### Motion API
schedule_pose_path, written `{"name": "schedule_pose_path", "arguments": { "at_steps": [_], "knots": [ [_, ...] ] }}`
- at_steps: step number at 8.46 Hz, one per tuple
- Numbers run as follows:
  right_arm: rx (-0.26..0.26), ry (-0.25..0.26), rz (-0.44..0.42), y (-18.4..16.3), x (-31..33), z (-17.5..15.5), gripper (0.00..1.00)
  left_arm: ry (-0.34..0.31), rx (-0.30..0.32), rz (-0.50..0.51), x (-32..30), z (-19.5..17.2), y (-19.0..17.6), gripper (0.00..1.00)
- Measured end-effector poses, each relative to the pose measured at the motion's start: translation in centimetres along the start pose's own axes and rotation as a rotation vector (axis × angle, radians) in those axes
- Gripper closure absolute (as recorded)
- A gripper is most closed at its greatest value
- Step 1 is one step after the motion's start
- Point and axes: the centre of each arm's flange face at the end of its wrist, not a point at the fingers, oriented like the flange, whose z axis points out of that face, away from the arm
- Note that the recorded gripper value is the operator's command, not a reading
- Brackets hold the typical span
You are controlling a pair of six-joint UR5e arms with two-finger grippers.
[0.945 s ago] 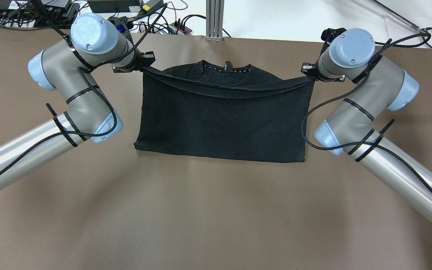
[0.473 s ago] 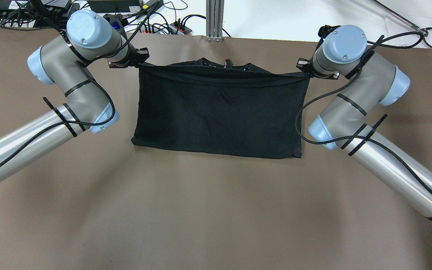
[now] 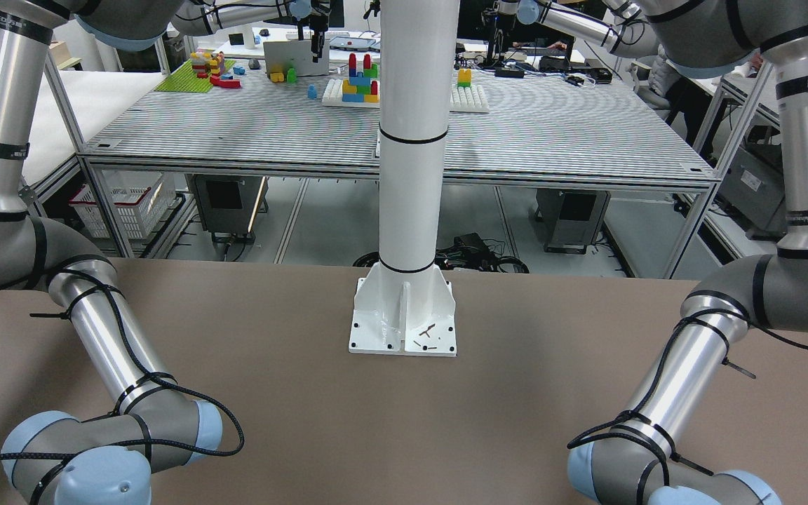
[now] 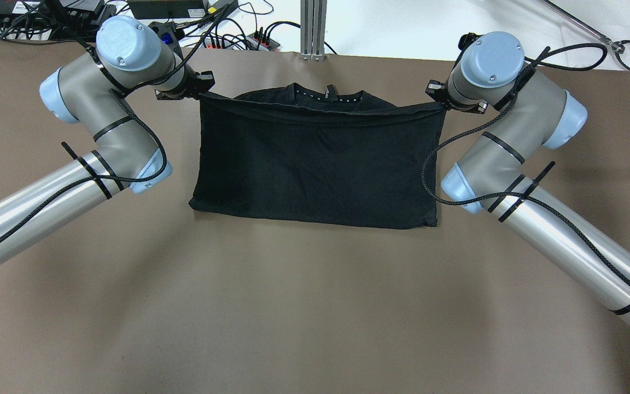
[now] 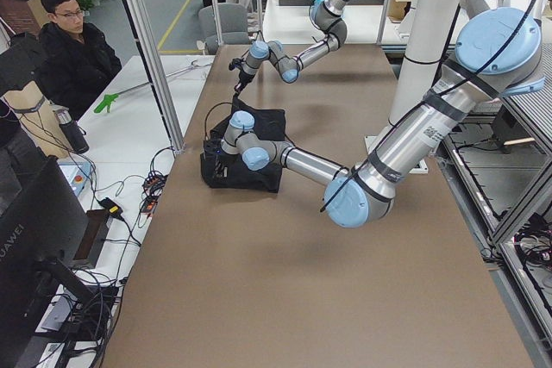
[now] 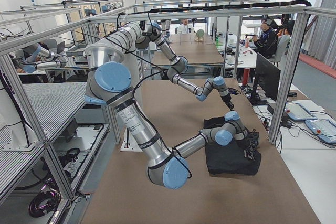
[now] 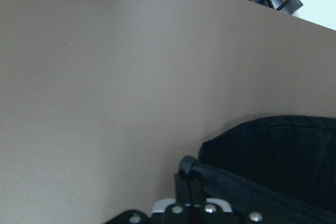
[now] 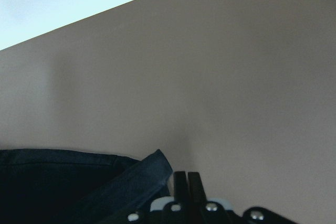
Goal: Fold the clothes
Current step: 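Lay the hem down near the collar with both grippers, then open the right gripper and draw it back toward the robot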
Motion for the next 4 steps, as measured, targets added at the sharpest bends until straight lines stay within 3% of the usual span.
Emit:
{"name": "schedule_pose_path", "arguments": {
  "at_steps": [1,4],
  "knots": [
    [0.004,0.001,0.014,0.2,0.2,0.6,0.39,0.004,-0.005,0.001,-0.4,0.6,0.0,0.57],
    [0.008,-0.016,0.118,0.5,-0.1,0.4,0.39,0.009,-0.017,0.001,-1.3,1.7,0.1,0.46]
  ]
}}
